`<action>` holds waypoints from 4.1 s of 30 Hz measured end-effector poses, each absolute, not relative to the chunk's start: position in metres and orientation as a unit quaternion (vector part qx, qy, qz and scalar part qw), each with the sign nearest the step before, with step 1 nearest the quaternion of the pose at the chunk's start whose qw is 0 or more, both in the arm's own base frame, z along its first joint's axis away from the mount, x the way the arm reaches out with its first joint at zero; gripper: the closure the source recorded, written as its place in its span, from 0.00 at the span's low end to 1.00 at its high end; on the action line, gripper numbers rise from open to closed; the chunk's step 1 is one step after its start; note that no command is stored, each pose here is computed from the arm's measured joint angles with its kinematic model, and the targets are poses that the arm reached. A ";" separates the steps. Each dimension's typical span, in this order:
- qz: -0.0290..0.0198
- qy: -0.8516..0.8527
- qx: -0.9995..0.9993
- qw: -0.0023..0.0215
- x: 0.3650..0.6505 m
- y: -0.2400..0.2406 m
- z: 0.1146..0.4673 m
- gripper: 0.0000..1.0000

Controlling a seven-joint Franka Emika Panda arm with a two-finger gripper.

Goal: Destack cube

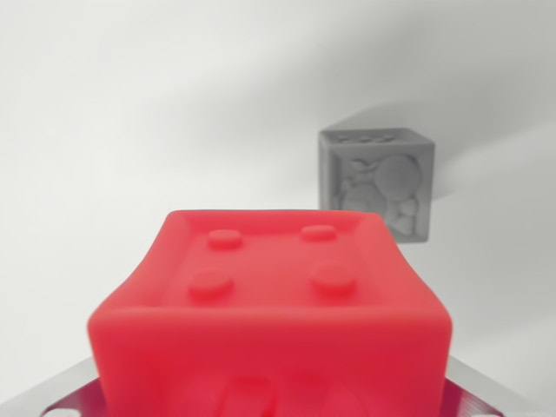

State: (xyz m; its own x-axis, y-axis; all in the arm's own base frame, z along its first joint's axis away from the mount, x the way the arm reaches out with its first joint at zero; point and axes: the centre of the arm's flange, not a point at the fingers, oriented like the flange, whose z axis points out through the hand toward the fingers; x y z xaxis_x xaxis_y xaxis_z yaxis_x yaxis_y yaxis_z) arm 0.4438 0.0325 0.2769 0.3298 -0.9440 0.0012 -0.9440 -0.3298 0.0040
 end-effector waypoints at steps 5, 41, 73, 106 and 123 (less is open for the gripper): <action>-0.001 -0.582 0.813 0.002 0.447 0.040 0.273 1.00; -0.002 -0.605 0.796 0.001 0.475 0.100 0.241 1.00; -0.003 -0.623 0.782 0.000 0.498 0.152 0.215 1.00; -0.003 -0.634 0.774 0.001 0.511 0.181 0.160 1.00; -0.002 -0.633 0.774 0.001 0.511 0.181 0.125 1.00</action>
